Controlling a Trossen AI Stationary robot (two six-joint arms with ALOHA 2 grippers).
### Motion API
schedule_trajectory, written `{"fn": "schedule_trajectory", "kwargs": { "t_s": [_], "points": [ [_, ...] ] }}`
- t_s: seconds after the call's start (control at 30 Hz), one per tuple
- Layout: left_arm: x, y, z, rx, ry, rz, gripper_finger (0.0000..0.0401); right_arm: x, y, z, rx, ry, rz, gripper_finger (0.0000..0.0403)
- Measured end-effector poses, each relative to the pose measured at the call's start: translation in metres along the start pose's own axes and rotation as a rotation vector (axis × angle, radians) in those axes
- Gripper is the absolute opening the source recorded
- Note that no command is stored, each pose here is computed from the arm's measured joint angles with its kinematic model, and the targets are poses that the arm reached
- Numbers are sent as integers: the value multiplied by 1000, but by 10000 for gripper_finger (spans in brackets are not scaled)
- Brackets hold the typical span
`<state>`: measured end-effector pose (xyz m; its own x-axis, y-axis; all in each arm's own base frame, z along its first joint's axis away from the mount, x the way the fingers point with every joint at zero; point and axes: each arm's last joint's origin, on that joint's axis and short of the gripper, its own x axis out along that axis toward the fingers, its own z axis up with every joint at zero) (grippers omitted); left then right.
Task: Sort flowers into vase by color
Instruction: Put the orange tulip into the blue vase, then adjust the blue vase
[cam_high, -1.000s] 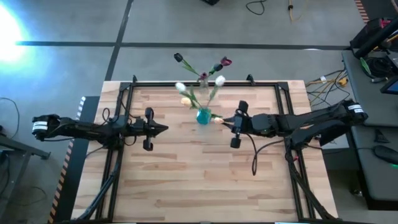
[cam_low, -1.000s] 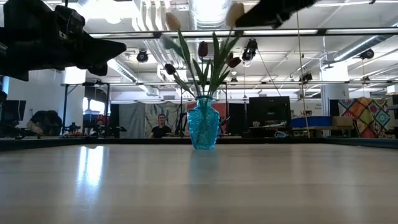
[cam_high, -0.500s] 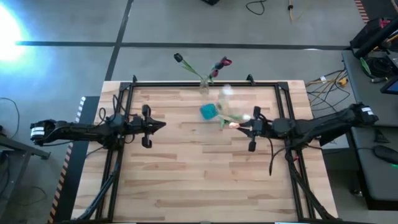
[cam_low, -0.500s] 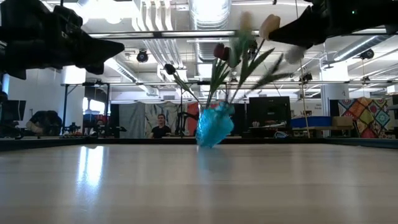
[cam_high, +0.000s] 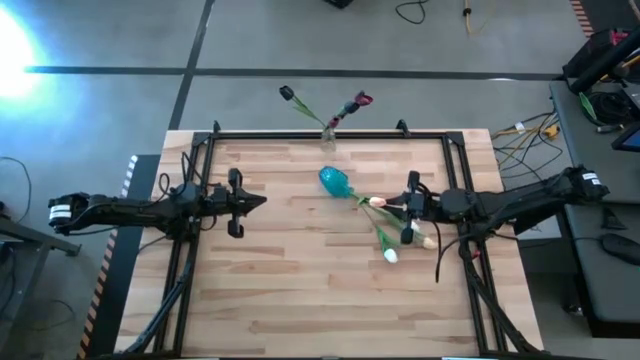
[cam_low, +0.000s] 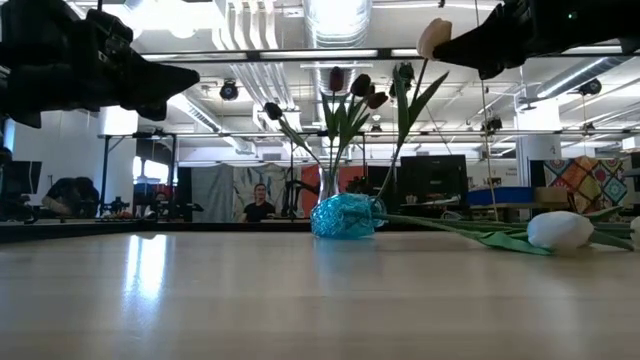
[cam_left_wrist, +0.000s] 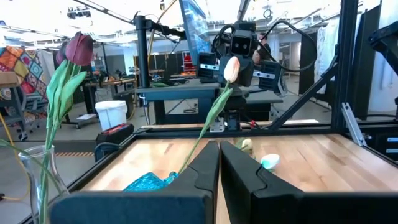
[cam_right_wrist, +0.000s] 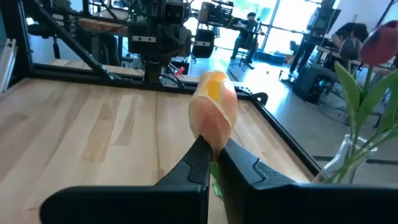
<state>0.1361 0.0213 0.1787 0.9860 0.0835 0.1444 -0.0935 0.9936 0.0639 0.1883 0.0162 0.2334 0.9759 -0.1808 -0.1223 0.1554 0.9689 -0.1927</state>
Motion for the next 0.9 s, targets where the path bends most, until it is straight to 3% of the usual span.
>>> {"fn": "schedule_trajectory", "kwargs": {
  "t_s": [0.23,0.63,0.9],
  "points": [
    [0,0,0,5,4,0,0,0,1,-6,82,63,7,27],
    [2,0,-6,-13,44,-3,0,-1,4,-32,268,332,-38,191],
    [3,0,-7,-14,57,-5,0,-6,2,-22,357,497,-37,234]
  ]
}}
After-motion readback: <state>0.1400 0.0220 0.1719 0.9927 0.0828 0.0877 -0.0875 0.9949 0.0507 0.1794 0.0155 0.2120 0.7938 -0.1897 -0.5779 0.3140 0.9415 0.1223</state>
